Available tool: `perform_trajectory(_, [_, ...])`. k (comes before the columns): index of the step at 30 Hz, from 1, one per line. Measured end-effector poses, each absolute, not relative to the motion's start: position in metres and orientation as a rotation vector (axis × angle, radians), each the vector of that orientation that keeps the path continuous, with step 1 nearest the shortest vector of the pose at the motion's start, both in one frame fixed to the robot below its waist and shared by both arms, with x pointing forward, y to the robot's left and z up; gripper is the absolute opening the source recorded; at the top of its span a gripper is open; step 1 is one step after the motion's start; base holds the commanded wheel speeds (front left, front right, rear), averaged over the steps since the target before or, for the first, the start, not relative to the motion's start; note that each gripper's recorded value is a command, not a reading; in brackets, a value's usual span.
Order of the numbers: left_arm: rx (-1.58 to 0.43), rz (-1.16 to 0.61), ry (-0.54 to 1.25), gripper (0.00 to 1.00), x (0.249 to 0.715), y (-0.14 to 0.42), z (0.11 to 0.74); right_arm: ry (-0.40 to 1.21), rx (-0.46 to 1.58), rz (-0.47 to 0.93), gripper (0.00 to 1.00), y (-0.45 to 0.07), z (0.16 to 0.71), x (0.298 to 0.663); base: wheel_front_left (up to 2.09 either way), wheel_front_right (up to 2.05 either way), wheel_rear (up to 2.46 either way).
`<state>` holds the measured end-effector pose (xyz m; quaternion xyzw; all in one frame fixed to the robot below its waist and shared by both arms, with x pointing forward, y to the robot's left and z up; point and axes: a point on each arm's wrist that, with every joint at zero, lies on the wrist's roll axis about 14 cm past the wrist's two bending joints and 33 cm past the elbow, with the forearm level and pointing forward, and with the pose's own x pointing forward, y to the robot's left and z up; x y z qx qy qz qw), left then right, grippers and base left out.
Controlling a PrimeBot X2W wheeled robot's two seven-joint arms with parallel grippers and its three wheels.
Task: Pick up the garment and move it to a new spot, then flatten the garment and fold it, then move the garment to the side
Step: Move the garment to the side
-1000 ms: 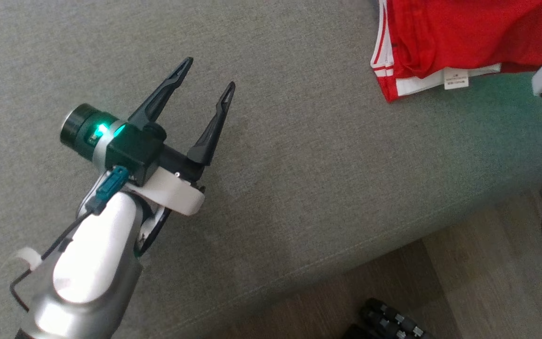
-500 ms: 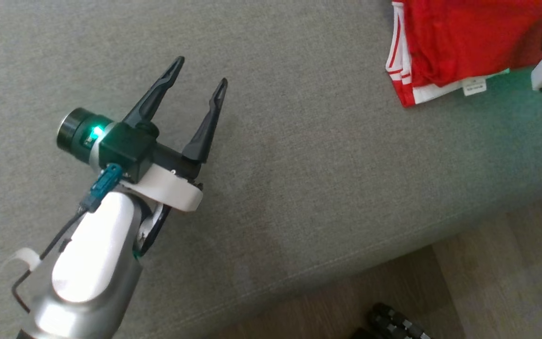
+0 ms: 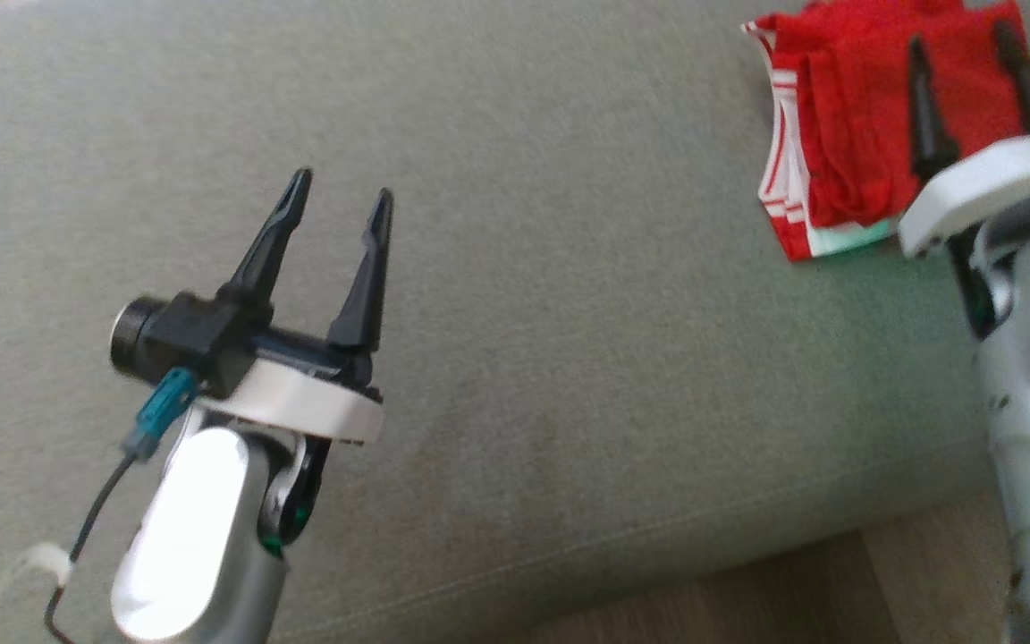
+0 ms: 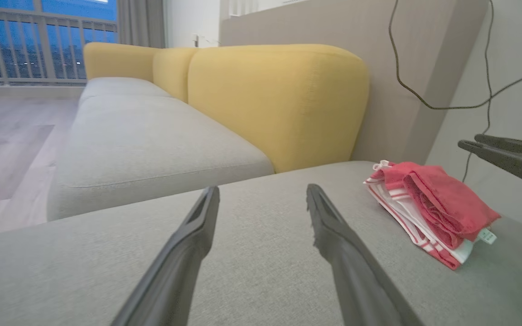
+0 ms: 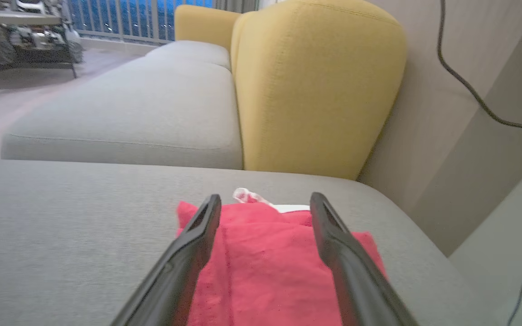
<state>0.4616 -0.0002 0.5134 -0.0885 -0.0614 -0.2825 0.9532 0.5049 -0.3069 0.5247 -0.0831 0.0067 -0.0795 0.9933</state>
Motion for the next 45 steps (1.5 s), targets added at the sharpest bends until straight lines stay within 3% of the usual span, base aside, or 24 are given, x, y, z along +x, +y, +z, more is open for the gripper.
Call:
perform_trajectory(11, [-0.201, -0.338, -0.109, 1.0, 0.407, 0.071, 0.522, -0.124, 0.001, 0.01, 1.0, -0.215, 0.537, 0.451, 0.0, 0.0, 0.0])
perform_trajectory(22, [-0.265, -0.177, -0.021, 1.0, 0.352, 0.118, 0.494, -0.124, 0.105, 0.026, 1.0, -0.193, 0.525, 0.392, 0.0, 0.0, 0.0])
perform_trajectory(45, [-0.195, -0.081, -0.066, 1.0, 0.347, 0.14, 0.506, -0.129, 0.122, 0.087, 1.0, -0.171, 0.524, 0.377, 0.0, 0.0, 0.0])
